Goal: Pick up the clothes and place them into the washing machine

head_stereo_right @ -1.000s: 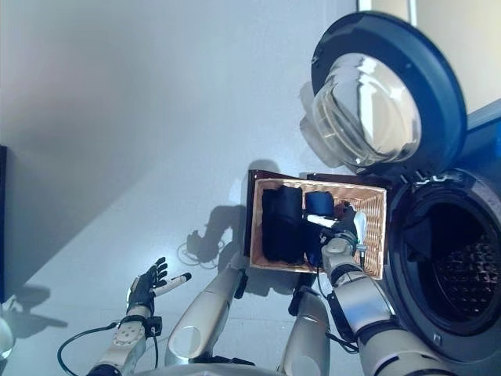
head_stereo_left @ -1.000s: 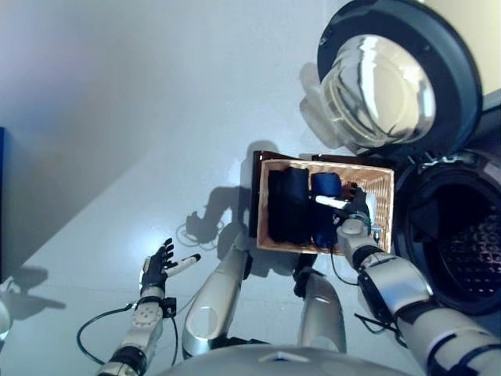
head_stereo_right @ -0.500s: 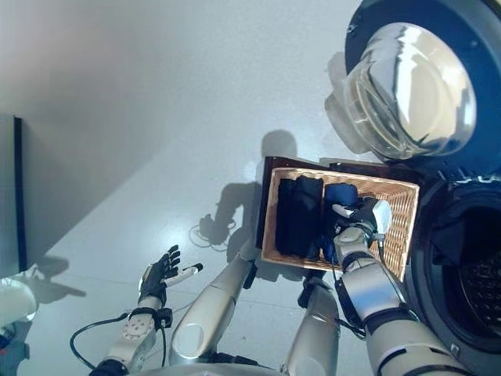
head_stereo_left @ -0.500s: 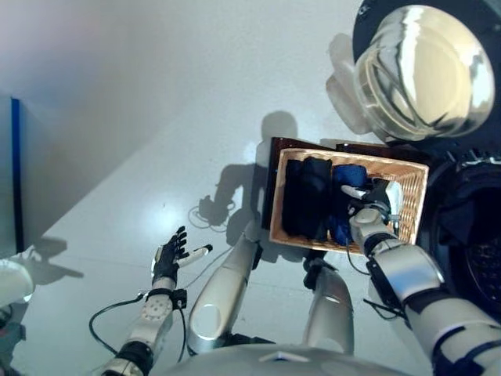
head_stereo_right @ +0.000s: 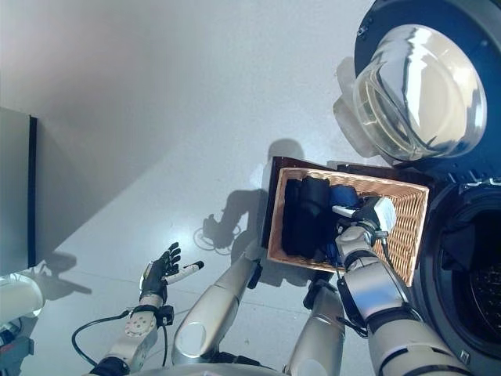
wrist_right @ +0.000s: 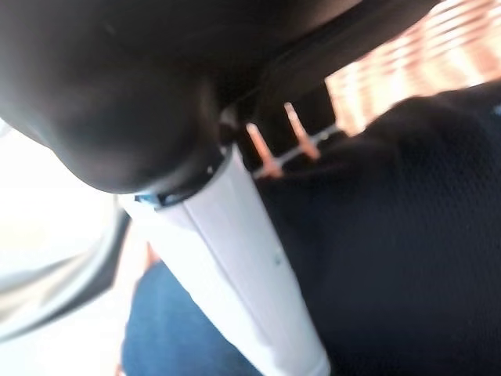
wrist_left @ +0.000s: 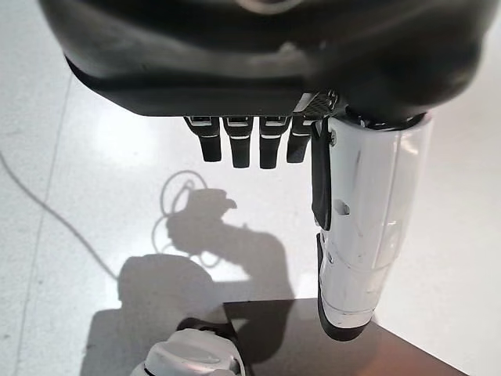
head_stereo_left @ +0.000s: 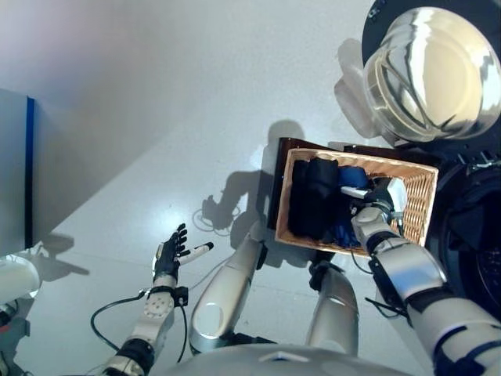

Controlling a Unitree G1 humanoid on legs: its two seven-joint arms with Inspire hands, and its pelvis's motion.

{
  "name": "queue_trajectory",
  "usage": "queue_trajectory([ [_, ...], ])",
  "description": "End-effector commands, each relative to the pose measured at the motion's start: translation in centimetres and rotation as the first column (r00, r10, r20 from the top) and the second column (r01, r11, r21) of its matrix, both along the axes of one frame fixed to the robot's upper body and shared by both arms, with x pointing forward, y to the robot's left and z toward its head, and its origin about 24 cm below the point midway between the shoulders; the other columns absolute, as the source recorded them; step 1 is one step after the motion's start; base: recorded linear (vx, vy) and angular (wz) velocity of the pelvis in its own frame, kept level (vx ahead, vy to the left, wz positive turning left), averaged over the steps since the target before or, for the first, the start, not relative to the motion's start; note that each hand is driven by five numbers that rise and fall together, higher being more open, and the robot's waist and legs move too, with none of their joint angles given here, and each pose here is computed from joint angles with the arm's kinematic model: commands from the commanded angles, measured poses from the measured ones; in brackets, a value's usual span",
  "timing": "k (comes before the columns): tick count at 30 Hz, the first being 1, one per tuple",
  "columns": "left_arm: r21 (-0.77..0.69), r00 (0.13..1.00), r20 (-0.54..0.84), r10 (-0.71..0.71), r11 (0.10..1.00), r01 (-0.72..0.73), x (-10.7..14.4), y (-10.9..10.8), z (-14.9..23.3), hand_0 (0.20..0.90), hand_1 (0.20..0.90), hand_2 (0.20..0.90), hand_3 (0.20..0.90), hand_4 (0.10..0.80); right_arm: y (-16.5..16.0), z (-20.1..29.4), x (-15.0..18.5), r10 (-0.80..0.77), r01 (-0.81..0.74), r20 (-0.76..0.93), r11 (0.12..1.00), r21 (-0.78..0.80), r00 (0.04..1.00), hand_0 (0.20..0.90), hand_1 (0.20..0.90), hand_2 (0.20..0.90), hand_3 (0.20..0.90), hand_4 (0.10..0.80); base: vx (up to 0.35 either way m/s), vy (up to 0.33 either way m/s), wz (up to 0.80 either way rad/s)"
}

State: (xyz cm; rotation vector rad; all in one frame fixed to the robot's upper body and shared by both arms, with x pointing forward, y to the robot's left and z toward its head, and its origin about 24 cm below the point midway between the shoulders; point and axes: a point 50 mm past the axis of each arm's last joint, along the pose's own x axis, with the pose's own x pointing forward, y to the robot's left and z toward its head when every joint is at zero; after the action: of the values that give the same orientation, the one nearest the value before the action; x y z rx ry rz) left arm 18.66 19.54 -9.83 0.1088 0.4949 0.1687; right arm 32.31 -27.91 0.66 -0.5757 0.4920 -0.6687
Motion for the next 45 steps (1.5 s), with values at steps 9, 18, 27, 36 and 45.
queue_trajectory([
  [9, 0.065, 0.982, -0.119, 0.149, 0.988, -0.142, -3.7, 4.0, -1.8, 0.9, 0.9, 0.9, 0.9, 0.8, 0.6, -1.0, -1.4, -0.04, -0.02, 0.288, 0.979, 0.204, 0.957, 0.2, 0.2, 0.2, 0.2, 0.3, 0.063, -0.009, -0.32],
  [18, 0.044, 0.965, -0.196, 0.176, 0.984, -0.171, -6.4, 4.3, -2.9, 0.9, 0.9, 0.9, 0.9, 0.8, 0.9, -2.3, -3.3, -0.41, 0.023, 0.458, 0.764, 0.645, 0.789, 0.2, 0.2, 0.2, 0.2, 0.3, 0.057, -0.002, -0.39],
  [27, -0.025, 0.963, -0.243, 0.118, 0.992, -0.127, -7.7, 2.7, -3.7, 0.9, 0.9, 0.9, 0.9, 0.8, -2.6, -0.8, -3.4, -0.69, 0.048, 0.469, 0.588, 0.808, 0.551, 0.2, 0.2, 0.2, 0.2, 0.3, 0.021, 0.051, 0.0],
  [36, -0.09, 0.962, -0.269, 0.049, 0.993, -0.076, -7.9, 0.5, -4.3, 0.9, 0.9, 0.9, 0.9, 0.8, -4.9, 4.1, -1.5, -0.768, -0.084, 0.549, 0.555, 0.828, 0.33, 0.2, 0.2, 0.2, 0.2, 0.3, 0.0, 0.03, -0.05],
  [45, -0.114, 0.961, -0.276, 0.01, 0.992, -0.043, -8.5, -0.1, -4.4, 0.9, 0.9, 0.9, 0.9, 0.8, -8.9, 12.3, -0.9, -0.751, -0.159, 0.658, 0.644, 0.749, 0.056, 0.2, 0.2, 0.2, 0.2, 0.3, 0.0, 0.008, 0.03],
])
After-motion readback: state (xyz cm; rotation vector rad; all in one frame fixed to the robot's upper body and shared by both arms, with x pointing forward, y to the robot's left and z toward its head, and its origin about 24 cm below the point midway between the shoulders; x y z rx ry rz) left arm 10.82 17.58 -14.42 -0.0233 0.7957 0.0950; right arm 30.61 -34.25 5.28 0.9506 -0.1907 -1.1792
